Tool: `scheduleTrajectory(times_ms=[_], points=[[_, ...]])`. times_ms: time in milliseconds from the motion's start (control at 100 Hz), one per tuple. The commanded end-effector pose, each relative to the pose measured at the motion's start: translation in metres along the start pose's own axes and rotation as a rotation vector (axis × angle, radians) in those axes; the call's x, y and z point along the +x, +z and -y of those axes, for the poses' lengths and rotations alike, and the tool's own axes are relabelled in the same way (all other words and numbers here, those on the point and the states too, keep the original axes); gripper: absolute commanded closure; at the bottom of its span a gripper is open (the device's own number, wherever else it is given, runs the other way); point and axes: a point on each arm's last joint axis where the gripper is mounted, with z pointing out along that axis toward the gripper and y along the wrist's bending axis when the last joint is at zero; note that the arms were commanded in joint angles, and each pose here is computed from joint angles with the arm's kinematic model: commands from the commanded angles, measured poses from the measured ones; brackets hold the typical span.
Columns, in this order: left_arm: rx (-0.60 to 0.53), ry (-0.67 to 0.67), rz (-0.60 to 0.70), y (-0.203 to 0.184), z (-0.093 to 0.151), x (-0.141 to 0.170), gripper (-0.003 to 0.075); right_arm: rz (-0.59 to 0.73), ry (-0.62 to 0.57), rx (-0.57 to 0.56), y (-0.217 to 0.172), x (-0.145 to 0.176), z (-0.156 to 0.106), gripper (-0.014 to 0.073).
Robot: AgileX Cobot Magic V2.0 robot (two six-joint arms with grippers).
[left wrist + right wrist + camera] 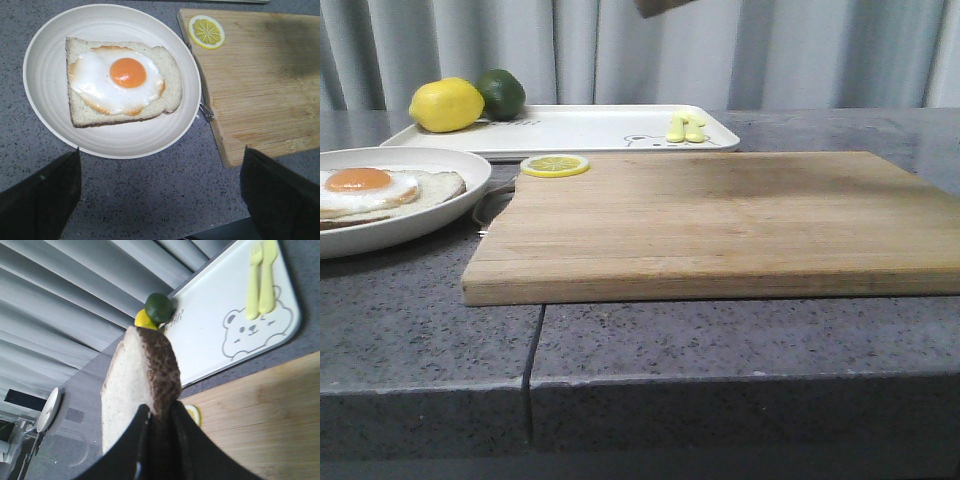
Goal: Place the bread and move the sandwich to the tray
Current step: 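Lift the bread slice with the right gripper and carry it over the egg toast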
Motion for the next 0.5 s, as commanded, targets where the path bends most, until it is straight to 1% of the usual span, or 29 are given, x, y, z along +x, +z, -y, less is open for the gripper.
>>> scheduleTrajectory(times_ms=[0,180,270,490], points=[[0.032,-0.004,0.083,-0.007,0.006,-0.011,0.0121,0.044,0.029,-0.033,0.004,0.002,-0.024,0.0653],[0.032,-0.004,0.083,-0.007,0.006,-0.011,0.0121,-0.029,0.068,-0.021,0.032,0.029,-0.038,0.0653],[0.032,-0.004,0.083,-0.007,0.006,-0.011,0.0121,-0.058,0.089,0.003,0.049,0.042,-0.043,0.0653],[0.032,-0.004,0.083,-0.007,0.006,-0.011,0.0121,-0.15,0.068,-0.002,0.09,0.083,-0.07,0.0653]])
